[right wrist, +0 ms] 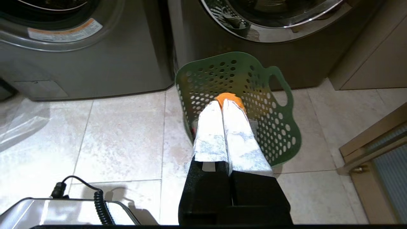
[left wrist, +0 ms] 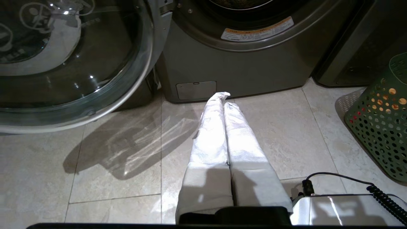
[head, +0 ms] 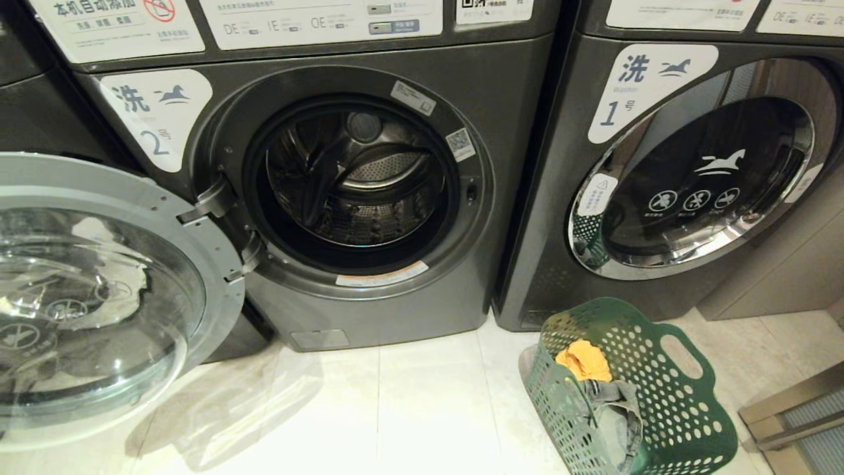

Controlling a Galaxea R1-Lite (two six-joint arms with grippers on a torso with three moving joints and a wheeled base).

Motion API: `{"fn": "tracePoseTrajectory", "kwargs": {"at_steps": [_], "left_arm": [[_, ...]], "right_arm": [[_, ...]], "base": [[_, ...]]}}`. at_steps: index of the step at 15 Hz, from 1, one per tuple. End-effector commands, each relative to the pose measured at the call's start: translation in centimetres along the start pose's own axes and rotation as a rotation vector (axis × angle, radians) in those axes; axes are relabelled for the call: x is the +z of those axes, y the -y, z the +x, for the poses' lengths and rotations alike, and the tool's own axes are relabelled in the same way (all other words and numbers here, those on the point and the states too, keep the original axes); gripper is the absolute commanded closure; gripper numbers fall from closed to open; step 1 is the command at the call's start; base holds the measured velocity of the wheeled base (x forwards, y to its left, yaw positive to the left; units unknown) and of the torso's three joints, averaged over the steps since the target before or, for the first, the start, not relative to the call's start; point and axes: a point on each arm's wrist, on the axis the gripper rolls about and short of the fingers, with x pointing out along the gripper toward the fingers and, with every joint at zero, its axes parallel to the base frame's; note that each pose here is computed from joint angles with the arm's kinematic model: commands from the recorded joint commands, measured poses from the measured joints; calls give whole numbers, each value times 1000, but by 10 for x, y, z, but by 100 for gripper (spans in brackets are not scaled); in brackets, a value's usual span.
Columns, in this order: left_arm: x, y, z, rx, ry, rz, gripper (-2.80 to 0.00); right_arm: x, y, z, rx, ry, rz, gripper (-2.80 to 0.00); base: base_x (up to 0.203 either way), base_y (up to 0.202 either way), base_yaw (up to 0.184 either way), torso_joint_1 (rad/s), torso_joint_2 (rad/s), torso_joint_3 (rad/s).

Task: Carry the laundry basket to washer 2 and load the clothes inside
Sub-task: Place the clothes into the washing machine

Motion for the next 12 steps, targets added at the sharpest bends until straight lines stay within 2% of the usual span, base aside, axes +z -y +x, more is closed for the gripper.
{"fn": "tracePoseTrajectory", "kwargs": {"at_steps": [1,3,12], "left_arm": [[0,0,0,0,-3,1,0],[0,0,0,0,-3,4,0],[0,0,0,0,-1,6,0]], "right_arm": [[0,0,0,1,-2,1,0],[0,0,0,1,-1,1,0],[0,0,0,0,-1,1,0]], "base": [[0,180,-1,2,2,2],[0,98,-1,0,3,3],[0,0,0,0,0,0]]}}
